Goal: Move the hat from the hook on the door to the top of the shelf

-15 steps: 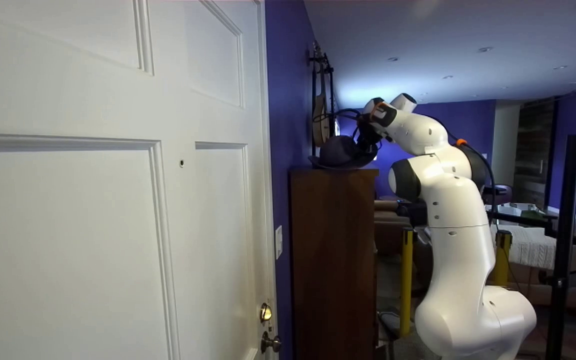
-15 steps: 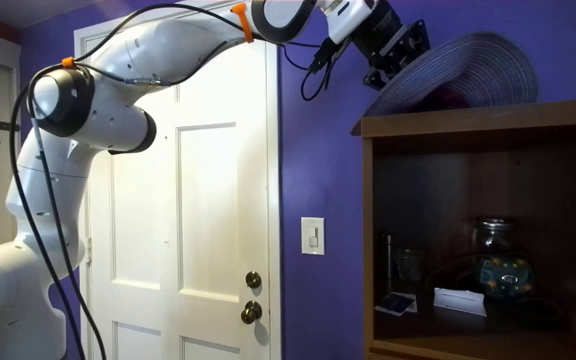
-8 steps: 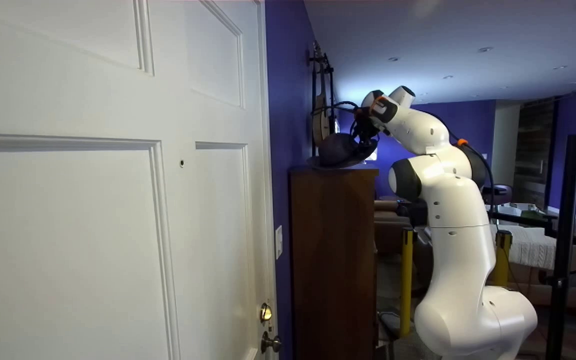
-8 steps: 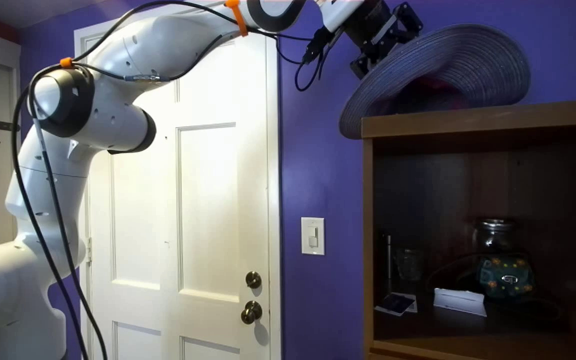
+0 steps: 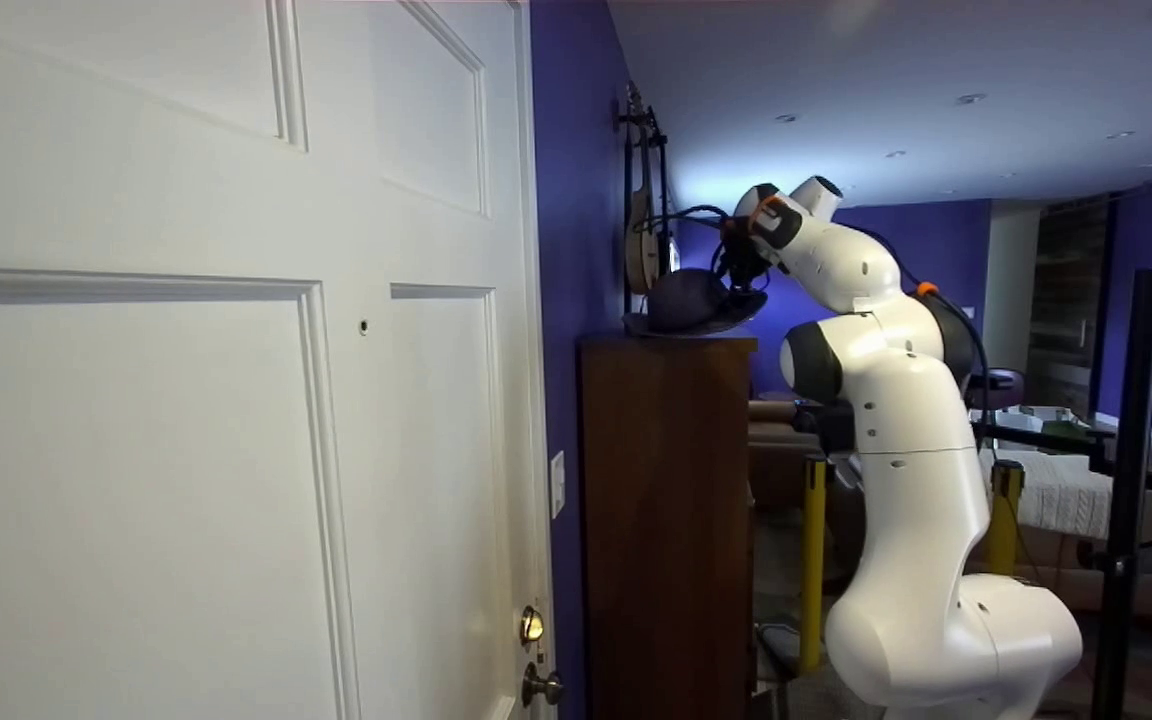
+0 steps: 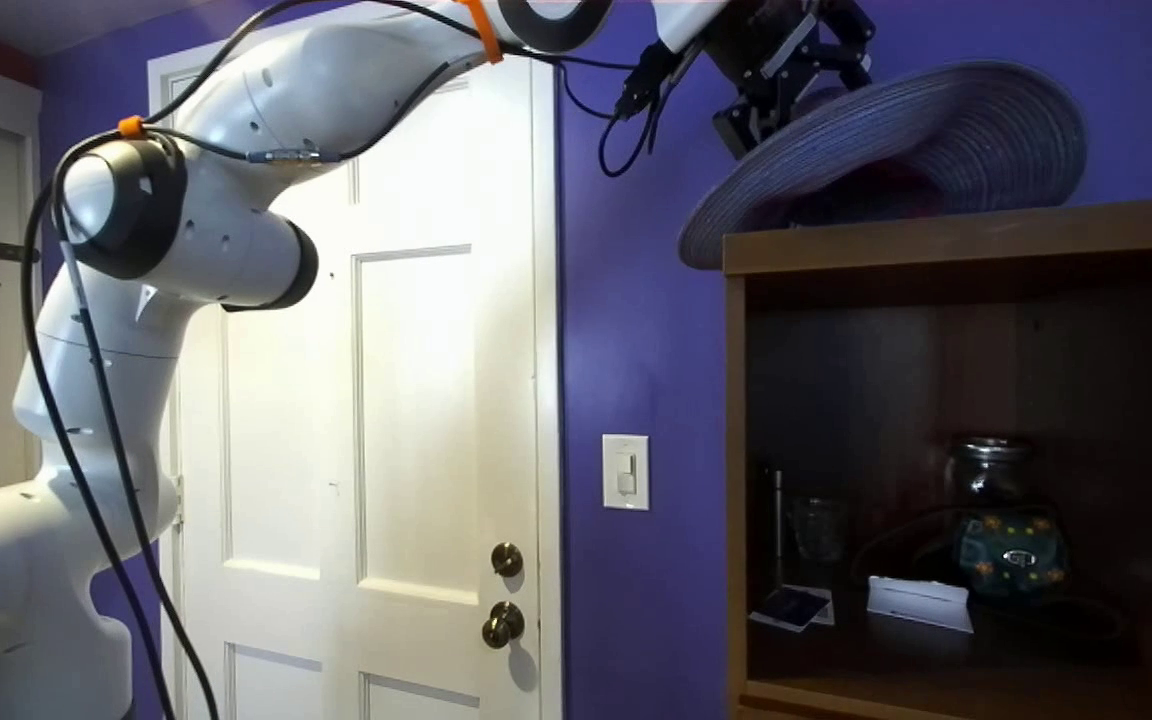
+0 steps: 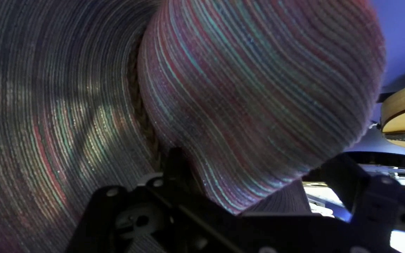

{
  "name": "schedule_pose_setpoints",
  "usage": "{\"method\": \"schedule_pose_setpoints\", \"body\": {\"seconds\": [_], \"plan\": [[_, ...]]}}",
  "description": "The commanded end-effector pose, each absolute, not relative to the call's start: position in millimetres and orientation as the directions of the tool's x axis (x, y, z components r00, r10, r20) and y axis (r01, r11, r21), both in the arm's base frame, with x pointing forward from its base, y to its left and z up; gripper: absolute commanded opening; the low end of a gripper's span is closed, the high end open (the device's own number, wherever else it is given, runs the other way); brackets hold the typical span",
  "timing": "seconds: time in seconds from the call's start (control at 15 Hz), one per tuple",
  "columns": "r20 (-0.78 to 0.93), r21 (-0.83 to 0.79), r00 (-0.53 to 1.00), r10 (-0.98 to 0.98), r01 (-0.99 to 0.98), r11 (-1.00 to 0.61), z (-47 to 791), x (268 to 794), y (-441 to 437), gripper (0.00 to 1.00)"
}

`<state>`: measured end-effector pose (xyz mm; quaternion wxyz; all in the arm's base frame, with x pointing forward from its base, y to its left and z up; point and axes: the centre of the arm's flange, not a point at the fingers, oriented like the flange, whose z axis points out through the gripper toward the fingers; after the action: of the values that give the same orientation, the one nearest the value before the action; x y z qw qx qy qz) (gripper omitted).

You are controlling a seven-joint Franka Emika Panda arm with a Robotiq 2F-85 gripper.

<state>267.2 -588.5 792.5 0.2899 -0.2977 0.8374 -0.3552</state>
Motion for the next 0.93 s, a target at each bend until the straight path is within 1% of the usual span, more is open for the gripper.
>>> {"method": "schedule_pose_setpoints", "body": {"seconds": [0.0,0.27,0.47,0.67,0.87], "plan": [[-0.413,-0.735,-0.647,-0.641,-0.178,0.654,794.6,266.1,-611.3,1.00],[-0.542,-0.638,-0.680,-0.494,-0.051,0.769,791.6,266.0,-616.8,1.00],[-0.612,-0.587,-0.662,-0.432,0.016,0.809,798.6,267.0,-610.3,1.00],[-0.633,-0.600,-0.623,-0.459,0.022,0.799,812.2,269.5,-600.7,1.00],[-0.592,-0.639,-0.608,-0.529,-0.046,0.768,833.5,266.5,-588.9,1.00]]}}
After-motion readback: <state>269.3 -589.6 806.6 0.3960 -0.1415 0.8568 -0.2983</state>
